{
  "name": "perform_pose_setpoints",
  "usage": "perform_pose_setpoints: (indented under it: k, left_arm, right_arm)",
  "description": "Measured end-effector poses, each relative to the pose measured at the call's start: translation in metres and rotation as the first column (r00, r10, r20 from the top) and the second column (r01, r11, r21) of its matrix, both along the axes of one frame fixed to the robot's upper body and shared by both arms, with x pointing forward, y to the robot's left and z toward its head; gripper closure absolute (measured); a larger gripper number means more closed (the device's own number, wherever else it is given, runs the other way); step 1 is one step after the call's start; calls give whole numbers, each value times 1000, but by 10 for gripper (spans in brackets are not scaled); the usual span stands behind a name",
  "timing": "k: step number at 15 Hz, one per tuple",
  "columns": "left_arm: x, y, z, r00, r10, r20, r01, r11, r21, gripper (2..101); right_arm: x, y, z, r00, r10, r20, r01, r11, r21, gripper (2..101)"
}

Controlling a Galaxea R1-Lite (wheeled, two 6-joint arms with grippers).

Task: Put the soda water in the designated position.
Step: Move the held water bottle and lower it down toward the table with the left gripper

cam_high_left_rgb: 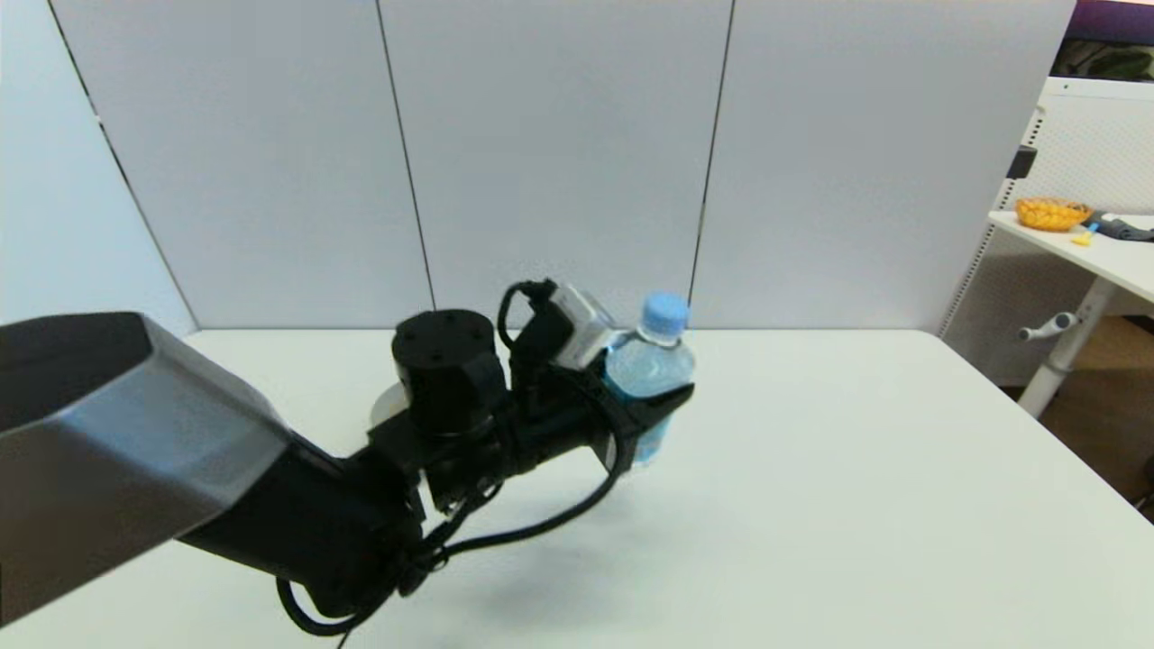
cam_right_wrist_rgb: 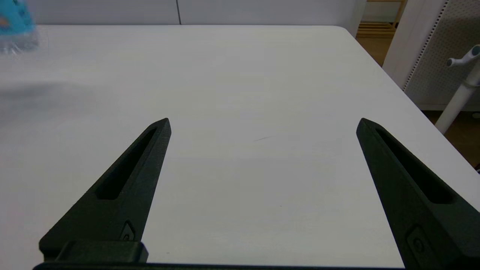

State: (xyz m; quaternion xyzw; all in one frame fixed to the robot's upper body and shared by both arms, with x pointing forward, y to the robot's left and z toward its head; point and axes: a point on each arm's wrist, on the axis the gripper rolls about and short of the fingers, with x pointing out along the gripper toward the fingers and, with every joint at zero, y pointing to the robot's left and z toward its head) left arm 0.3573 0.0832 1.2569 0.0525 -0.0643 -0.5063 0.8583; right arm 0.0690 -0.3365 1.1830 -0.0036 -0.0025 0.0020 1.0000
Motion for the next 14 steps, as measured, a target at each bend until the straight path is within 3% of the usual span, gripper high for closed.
perform_pose_setpoints:
  k: [4,7,11,14]
  left_arm:
    - [33,51,38,987,162,1,-162,986,-45,548]
    - [58,95,59,956,293,12,-291,953,-81,548]
    - [81,154,63,901,433,-8,-432,898,-79,548]
    - [94,183,54,898,439,-28,-440,896,-65,548]
  right_arm:
    - [0,0,0,1000,0,0,0,1000,0,43]
    - [0,0,0,1000,0,0,0,1000,0,43]
    - [0,0,0,1000,0,0,0,1000,0,43]
    - [0,0,0,1000,0,-1,0,1000,0,43]
